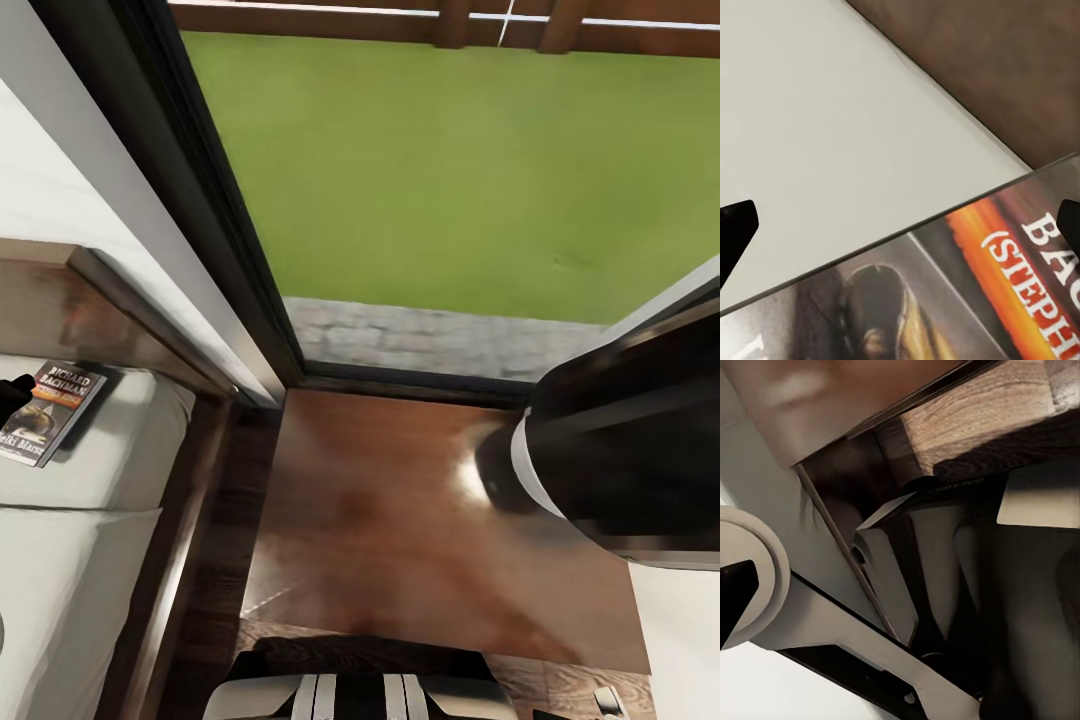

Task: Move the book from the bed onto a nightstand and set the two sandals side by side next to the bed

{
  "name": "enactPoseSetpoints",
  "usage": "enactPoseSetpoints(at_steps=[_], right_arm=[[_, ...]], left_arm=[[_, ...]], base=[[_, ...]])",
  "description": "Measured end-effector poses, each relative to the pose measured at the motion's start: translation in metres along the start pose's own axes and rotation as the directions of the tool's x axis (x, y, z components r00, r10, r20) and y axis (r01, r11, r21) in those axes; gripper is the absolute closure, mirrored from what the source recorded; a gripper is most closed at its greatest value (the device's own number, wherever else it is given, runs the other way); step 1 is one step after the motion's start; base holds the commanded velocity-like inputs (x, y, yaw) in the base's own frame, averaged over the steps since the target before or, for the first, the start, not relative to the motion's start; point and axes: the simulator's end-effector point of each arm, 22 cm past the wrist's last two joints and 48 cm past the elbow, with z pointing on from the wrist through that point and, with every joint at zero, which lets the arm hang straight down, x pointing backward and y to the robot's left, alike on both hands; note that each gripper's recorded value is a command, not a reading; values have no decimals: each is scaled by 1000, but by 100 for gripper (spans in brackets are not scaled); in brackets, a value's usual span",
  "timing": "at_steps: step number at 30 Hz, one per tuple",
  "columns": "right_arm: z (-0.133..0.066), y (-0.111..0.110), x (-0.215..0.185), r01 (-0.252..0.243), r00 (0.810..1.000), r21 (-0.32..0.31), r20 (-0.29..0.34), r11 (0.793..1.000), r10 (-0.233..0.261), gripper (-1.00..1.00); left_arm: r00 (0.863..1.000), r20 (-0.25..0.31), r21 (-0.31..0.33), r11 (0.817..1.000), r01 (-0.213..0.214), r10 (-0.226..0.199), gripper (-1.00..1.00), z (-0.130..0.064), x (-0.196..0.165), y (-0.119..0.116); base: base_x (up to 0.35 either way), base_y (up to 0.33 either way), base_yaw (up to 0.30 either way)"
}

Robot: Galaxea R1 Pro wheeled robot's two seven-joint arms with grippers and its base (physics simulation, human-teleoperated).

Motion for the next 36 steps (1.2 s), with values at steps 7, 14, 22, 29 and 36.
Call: enactPoseSetpoints(at_steps=[7, 14, 22, 29, 36], right_arm=[[0, 0, 0, 0, 1000, 0, 0, 1000, 0, -100], [5, -8, -2, 0, 1000, 0, 0, 1000, 0, -100], [8, -13, -3, 0, 1000, 0, 0, 1000, 0, -100], [8, -13, -3, 0, 1000, 0, 0, 1000, 0, -100], [13, -21, -5, 1, 1000, 0, 0, 1000, -1, -100]], left_arm=[[1000, -2, 1, 1000, 0, 0, -100, 0, 0, 0], [1000, -2, 1, 1000, 0, 0, -100, 5, 9, 1], [1000, -3, 2, 1000, 0, 0, -100, 8, 14, 1], [1000, -3, 3, 1000, 1, -1, -100, 8, 14, 1], [1000, 0, 3, 1000, 1, -1, -100, 13, 21, 1]], base=[[0, 0, 0], [0, 0, 0], [0, 0, 0], [0, 0, 0], [0, 0, 0]])
